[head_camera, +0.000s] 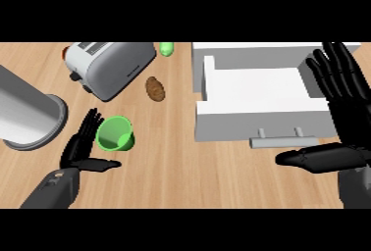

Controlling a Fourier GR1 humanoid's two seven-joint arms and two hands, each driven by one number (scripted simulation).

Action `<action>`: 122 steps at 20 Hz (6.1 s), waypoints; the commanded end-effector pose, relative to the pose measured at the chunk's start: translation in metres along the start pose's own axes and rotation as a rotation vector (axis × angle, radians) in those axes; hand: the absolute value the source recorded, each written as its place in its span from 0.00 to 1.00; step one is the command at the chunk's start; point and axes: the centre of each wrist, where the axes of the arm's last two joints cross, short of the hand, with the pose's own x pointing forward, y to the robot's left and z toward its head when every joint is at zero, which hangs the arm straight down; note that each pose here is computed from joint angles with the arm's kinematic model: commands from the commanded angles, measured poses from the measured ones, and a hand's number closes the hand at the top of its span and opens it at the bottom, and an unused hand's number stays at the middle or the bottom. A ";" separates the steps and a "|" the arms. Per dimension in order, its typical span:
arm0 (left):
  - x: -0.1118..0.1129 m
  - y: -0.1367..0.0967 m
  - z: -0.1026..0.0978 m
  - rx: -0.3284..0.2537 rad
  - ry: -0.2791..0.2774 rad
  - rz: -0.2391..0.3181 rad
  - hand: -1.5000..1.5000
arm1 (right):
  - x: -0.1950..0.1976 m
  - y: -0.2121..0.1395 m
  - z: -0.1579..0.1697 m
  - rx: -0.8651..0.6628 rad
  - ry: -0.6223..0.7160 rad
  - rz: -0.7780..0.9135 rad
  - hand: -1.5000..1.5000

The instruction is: Pick up the cup, place it into the drawer and close the drawer

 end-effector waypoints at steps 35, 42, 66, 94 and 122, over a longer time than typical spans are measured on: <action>-0.014 -0.048 -0.005 0.336 -0.395 -0.035 1.00 | 0.002 -0.018 -0.004 -0.012 0.020 0.003 0.00; 0.023 -0.071 -0.058 0.091 -0.494 0.114 1.00 | -0.003 -0.017 0.010 -0.006 0.043 0.021 0.00; 0.294 -0.276 -0.185 -0.143 -0.485 -0.026 1.00 | -0.004 -0.030 0.004 -0.033 0.030 0.046 0.00; 0.219 -0.281 -0.187 -0.213 -0.122 -0.203 0.00 | -0.003 0.023 -0.036 0.213 -0.063 -0.085 0.00; 0.214 -0.255 -0.187 -0.104 -0.306 0.190 0.00 | -0.107 0.046 0.002 0.717 0.406 0.538 0.00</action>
